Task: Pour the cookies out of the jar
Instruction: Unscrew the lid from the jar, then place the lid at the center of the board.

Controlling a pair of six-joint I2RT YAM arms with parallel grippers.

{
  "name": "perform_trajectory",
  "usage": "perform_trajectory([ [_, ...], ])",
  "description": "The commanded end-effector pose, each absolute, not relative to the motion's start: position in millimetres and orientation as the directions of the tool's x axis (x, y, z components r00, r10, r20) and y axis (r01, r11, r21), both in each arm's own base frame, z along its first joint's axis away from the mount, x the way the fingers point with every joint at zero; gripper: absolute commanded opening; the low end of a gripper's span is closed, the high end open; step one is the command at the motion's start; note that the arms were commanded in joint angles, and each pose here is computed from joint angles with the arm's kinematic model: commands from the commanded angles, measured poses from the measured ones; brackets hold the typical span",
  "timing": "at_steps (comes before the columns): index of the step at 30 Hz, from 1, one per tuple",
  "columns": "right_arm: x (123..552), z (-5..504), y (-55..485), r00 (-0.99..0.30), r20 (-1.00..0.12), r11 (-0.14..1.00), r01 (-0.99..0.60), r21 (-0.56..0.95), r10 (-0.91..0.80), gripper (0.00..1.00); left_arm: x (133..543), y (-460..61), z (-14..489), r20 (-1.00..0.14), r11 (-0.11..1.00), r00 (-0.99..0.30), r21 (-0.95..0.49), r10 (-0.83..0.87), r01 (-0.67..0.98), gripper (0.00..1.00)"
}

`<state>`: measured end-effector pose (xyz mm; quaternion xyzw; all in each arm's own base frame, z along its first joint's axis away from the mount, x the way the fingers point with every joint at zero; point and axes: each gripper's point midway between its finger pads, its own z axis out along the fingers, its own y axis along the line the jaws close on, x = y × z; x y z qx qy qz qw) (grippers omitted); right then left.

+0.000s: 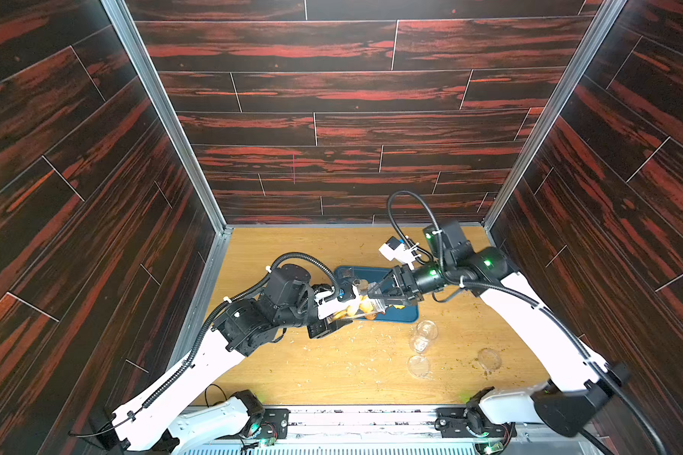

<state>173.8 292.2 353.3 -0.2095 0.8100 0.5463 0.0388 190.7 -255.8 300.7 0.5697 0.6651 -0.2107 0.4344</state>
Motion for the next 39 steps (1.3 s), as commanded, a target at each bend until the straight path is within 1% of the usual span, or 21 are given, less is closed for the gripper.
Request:
perform_trajectory([
  [1,171,364,285,-0.827,-0.483,0.261,-0.553,0.791,-0.288,0.69,181,-254,321,-0.857,0.261,0.035,0.195,0.514,0.946,0.41],
  [4,168,363,280,-0.755,-0.591,0.241,-0.653,0.718,-0.284,0.69,179,-255,322,-0.865,0.261,0.024,0.178,0.501,0.949,0.41],
  [7,172,359,271,-0.68,-0.679,0.26,-0.734,0.628,-0.277,0.68,178,-255,321,-0.863,0.26,0.018,0.172,0.505,0.95,0.41],
  [11,182,357,264,-0.631,-0.73,0.3,-0.772,0.56,-0.262,0.69,176,-254,320,-0.863,0.261,0.008,0.162,0.505,0.952,0.41],
  [14,191,351,261,-0.628,-0.732,0.347,-0.769,0.536,-0.262,0.7,176,-254,318,-0.86,0.26,-0.001,0.153,0.51,0.953,0.41],
  [17,198,344,255,-0.651,-0.703,0.412,-0.746,0.523,-0.286,0.7,177,-251,317,-0.86,0.277,-0.005,0.159,0.511,0.948,0.41],
  [19,205,336,244,-0.675,-0.678,0.49,-0.714,0.501,-0.291,0.71,179,-250,319,-0.867,0.296,-0.003,0.167,0.499,0.94,0.41],
  [24,225,304,202,-0.78,-0.586,0.697,-0.546,0.465,-0.22,0.7,185,-245,319,-0.883,0.362,-0.032,0.158,0.468,0.919,0.41],
  [26,224,286,193,-0.825,-0.527,0.75,-0.478,0.458,-0.204,0.69,191,-244,326,-0.906,0.405,-0.022,0.168,0.422,0.899,0.41],
  [29,212,258,194,-0.891,-0.422,0.764,-0.387,0.517,-0.165,0.66,195,-236,333,-0.931,0.478,-0.019,0.17,0.365,0.862,0.41],
  [30,208,248,195,-0.9,-0.404,0.774,-0.372,0.512,-0.165,0.66,197,-232,336,-0.936,0.502,-0.015,0.175,0.352,0.847,0.41],
  [33,197,221,209,-0.901,-0.371,0.789,-0.391,0.474,-0.224,0.66,197,-221,346,-0.943,0.546,-0.004,0.189,0.332,0.816,0.41],
  [36,187,186,223,-0.907,-0.3,0.82,-0.401,0.408,-0.295,0.67,195,-212,358,-0.949,0.575,0.01,0.199,0.314,0.793,0.41],
  [39,182,149,232,-0.912,-0.243,0.853,-0.399,0.335,-0.331,0.67,193,-200,372,-0.959,0.618,0.021,0.199,0.283,0.761,0.41],
])
